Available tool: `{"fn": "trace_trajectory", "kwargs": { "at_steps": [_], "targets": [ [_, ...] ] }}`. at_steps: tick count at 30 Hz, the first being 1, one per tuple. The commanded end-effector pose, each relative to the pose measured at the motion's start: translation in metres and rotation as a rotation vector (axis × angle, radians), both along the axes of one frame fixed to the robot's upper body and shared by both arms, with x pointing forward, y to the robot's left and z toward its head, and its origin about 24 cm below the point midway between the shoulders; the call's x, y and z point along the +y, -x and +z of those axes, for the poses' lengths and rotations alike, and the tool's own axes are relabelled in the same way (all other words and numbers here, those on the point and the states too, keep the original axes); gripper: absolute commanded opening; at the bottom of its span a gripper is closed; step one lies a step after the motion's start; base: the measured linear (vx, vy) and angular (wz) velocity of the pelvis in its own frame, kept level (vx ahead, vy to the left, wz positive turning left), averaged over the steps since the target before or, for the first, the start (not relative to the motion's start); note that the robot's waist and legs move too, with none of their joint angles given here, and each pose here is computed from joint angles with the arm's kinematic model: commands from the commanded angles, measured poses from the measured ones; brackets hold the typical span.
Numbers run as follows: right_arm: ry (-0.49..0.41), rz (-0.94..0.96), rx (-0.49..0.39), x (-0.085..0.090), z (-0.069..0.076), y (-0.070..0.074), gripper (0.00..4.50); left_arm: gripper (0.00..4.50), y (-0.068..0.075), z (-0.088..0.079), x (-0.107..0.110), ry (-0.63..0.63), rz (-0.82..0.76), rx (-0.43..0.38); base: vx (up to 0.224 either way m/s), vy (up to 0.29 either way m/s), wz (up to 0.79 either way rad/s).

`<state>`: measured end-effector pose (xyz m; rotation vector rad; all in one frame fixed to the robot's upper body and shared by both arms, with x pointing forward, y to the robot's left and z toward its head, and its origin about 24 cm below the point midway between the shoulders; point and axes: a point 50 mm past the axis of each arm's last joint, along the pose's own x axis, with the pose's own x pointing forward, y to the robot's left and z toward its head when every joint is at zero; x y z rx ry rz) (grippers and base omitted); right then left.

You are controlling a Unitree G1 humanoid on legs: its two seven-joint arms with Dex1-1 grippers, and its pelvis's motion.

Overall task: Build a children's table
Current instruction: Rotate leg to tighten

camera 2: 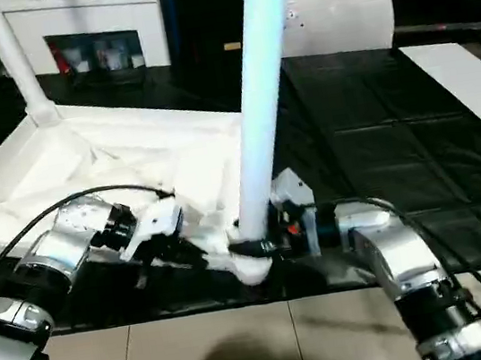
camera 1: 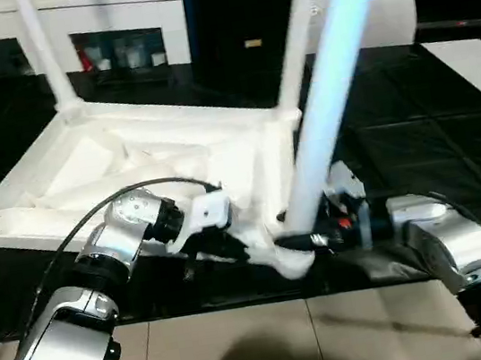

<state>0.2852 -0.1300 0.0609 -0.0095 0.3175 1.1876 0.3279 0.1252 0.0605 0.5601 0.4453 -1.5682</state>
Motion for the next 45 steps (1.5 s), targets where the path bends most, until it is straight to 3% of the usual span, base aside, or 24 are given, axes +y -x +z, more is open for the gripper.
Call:
{"fn": "trace_trajectory", "kwargs": {
  "at_steps": [1, 3, 7, 9, 10, 15, 16, 18, 21, 22, 25, 26, 29, 35, 37, 42, 43, 45],
  "targets": [
    [-0.035, -0.119, 0.063, 0.03, -0.005, -0.005, 1.96, 0.0, -0.005, 0.003, -0.034, 0.111, 0.123, -0.026, 0.0, 0.0, 0.0],
    [-0.048, -0.155, 0.075, 0.033, -0.006, -0.007, 1.96, 0.0, -0.006, 0.004, -0.038, 0.123, 0.145, -0.026, 0.0, 0.0, 0.0],
    [-0.063, -0.45, 0.112, 0.066, -0.01, -0.027, 1.96, 0.0, -0.017, 0.007, -0.068, 0.155, 0.356, -0.083, 0.0, 0.0, 0.0],
    [-0.065, -0.48, 0.112, 0.071, -0.009, -0.03, 1.96, 0.0, -0.019, 0.008, -0.072, 0.159, 0.391, -0.093, 0.0, 0.0, 0.0],
    [-0.071, -0.549, 0.109, 0.083, -0.005, -0.037, 1.96, 0.0, -0.021, 0.01, -0.079, 0.151, 0.447, -0.113, 0.0, 0.0, 0.0],
    [-0.079, -0.557, 0.08, 0.095, 0.003, -0.043, 1.96, 0.0, -0.024, 0.013, -0.083, 0.132, 0.475, -0.154, 0.0, 0.0, 0.0],
    [-0.073, -0.552, 0.068, 0.096, 0.003, -0.043, 2.31, 0.0, -0.023, 0.013, -0.083, 0.131, 0.474, -0.156, 0.0, 0.0, 0.0],
    [-0.067, -0.55, 0.044, 0.092, 0.002, -0.041, 2.68, 0.0, -0.022, 0.01, -0.079, 0.096, 0.452, -0.166, 0.0, 0.0, 0.0],
    [-0.101, -0.536, 0.02, 0.083, 0.002, -0.039, 2.88, 0.0, -0.02, 0.006, -0.072, 0.067, 0.441, -0.167, 0.0, 0.0, 0.0],
    [-0.117, -0.532, 0.005, 0.074, 0.001, -0.037, 3.12, 0.0, -0.019, 0.004, -0.067, 0.065, 0.436, -0.16, 0.0, 0.0, 0.0],
    [-0.127, -0.525, -0.012, 0.066, 0.001, -0.035, 3.17, 0.0, -0.018, 0.003, -0.063, 0.065, 0.419, -0.157, 0.0, 0.0, 0.0],
    [-0.129, -0.512, -0.024, 0.06, 0.0, -0.033, 3.46, 0.0, -0.016, 0.003, -0.06, 0.069, 0.397, -0.156, 0.0, 0.0, 0.0],
    [-0.084, -0.409, -0.096, 0.033, -0.002, -0.024, 3.75, 0.0, -0.009, -0.002, -0.046, 0.081, 0.3, -0.133, 0.0, 0.0, 0.0],
    [-0.047, -0.237, -0.128, 0.009, -0.001, -0.013, 4.1, 0.0, -0.004, -0.004, -0.031, 0.051, 0.184, -0.128, 0.0, 0.0, 0.0],
    [-0.035, -0.136, -0.126, 0.0, 0.001, -0.007, 4.44, 0.0, -0.002, -0.002, -0.023, 0.058, 0.114, -0.1, 0.0, 0.0, 0.0],
    [-0.028, 0.02, -0.092, -0.015, 0.002, 0.001, 4.44, 0.0, 0.0, 0.002, -0.01, 0.011, -0.007, -0.075, 0.0, 0.0, 0.0],
    [-0.026, 0.035, -0.084, -0.017, 0.002, 0.001, 4.19, 0.0, 0.001, 0.003, -0.009, 0.001, -0.023, -0.067, 0.0, 0.0, 0.0],
    [-0.025, 0.063, -0.07, -0.02, 0.002, 0.001, 4.11, 0.0, 0.002, 0.004, -0.007, -0.01, -0.06, -0.056, 0.0, 0.0, 0.0]
  ]
}}
